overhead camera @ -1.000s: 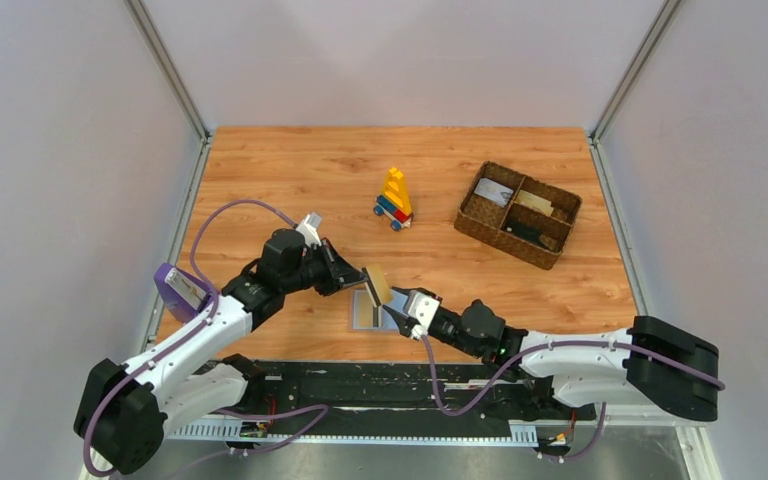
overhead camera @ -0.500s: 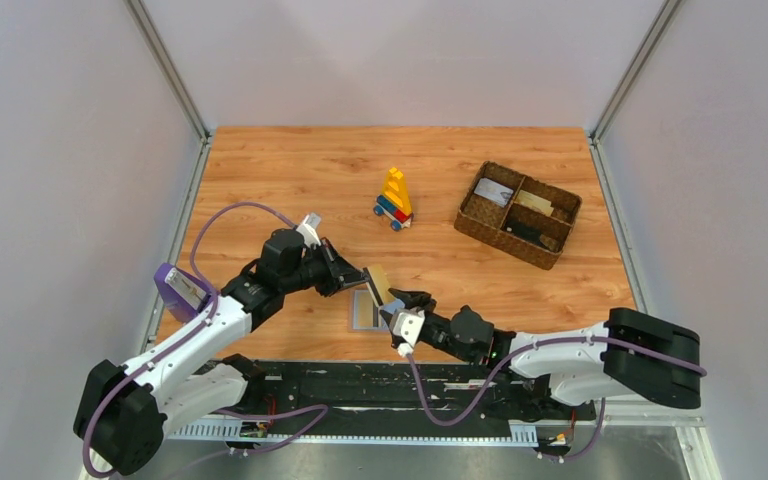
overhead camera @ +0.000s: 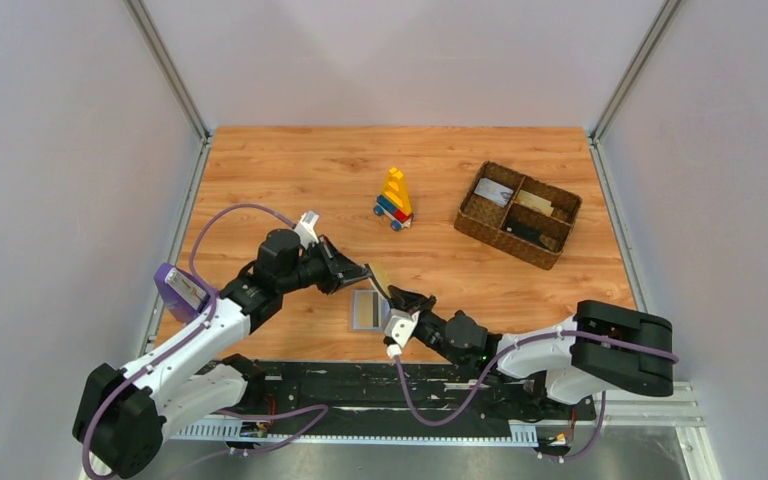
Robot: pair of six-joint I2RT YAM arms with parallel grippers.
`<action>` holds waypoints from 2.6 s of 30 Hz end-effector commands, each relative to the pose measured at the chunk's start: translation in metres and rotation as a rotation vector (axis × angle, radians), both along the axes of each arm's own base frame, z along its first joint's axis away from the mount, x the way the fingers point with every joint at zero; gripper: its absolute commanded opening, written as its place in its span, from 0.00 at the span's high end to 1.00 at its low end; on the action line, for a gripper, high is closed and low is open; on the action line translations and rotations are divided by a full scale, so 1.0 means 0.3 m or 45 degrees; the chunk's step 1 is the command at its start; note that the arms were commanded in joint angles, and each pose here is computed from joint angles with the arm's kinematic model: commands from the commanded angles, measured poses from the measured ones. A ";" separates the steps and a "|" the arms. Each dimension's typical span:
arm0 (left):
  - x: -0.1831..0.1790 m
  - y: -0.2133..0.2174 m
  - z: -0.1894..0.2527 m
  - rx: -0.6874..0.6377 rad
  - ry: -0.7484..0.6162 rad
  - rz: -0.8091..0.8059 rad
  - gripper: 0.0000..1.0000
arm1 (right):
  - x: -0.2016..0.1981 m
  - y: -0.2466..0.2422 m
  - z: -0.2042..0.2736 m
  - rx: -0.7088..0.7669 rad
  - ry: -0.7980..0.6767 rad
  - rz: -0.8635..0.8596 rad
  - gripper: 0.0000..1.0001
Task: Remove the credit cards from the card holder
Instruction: Place the credit card in the storage box.
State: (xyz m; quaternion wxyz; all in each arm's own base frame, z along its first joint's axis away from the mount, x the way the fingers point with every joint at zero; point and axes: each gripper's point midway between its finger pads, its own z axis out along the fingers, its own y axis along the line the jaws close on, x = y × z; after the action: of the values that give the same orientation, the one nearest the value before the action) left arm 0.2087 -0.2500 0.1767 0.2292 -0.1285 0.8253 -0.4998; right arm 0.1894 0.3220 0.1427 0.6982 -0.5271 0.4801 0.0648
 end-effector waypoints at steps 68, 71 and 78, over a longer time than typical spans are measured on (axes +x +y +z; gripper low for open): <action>-0.032 0.082 0.150 0.606 -0.601 -0.622 0.30 | 0.718 -1.112 0.222 1.493 1.812 -0.899 1.00; -0.028 0.103 0.139 0.658 -0.631 -0.623 0.29 | 0.753 -1.152 0.201 1.500 1.817 -0.959 1.00; -0.038 0.109 0.118 0.673 -0.636 -0.656 0.29 | 0.808 -1.200 0.144 1.505 1.857 -1.035 1.00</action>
State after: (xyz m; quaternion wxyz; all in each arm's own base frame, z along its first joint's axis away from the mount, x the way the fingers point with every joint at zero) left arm 0.1979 -0.2204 0.2075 0.3002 0.2434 0.8577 -0.3390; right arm 0.4210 -0.0263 0.1844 0.3483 0.2660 0.8196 0.3690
